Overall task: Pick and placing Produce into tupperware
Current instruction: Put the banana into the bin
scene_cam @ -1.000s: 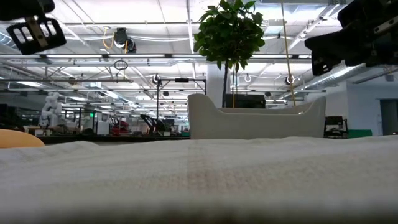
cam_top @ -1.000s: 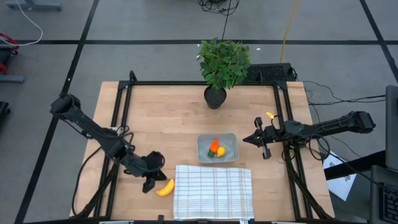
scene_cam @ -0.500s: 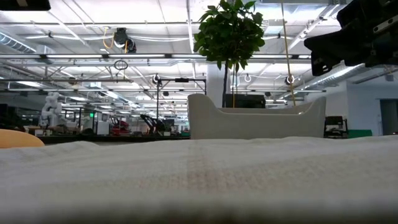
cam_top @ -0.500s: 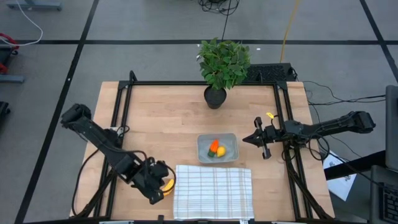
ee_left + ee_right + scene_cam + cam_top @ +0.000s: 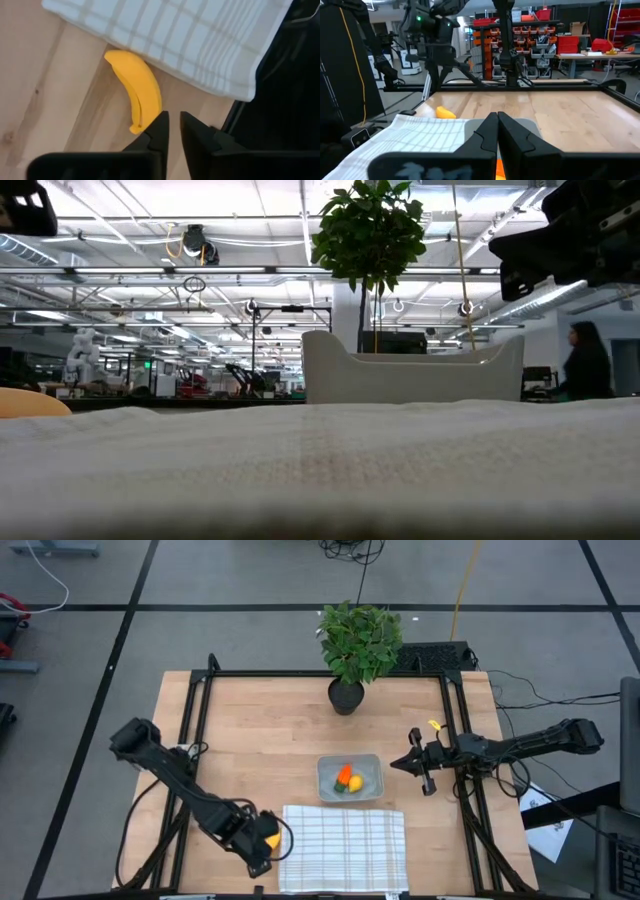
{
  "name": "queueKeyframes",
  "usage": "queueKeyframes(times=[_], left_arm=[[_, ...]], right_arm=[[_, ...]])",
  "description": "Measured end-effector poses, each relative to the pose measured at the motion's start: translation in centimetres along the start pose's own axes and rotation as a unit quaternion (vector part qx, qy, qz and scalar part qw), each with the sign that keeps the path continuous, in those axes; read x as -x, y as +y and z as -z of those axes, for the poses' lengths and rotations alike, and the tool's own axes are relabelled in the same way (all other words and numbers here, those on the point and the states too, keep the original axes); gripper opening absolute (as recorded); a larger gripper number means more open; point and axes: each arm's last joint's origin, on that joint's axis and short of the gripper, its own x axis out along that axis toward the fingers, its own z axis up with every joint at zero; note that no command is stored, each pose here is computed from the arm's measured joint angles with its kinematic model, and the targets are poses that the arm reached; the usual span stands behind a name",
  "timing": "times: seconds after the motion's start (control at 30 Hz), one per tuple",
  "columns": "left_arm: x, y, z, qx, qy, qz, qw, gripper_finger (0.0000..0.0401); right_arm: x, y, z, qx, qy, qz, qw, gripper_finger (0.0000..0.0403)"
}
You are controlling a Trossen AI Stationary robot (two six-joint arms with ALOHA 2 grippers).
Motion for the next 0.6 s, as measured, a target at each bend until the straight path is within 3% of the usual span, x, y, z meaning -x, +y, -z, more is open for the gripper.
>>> queueKeyframes(times=[0.43, 0.6], left_arm=[[-0.3, 0.1, -1.1, -0.005, -0.013, 0.017, 1.0, 0.0245], [-0.7, 0.6, -1.1, -0.001, -0.011, 0.009, 1.0, 0.0297]], right_arm=[[0.0, 0.0, -0.2, 0.015, -0.008, 0.0, 1.0, 0.0], [0.0, 0.0, -0.2, 0.015, -0.009, 0.0, 1.0, 0.0]])
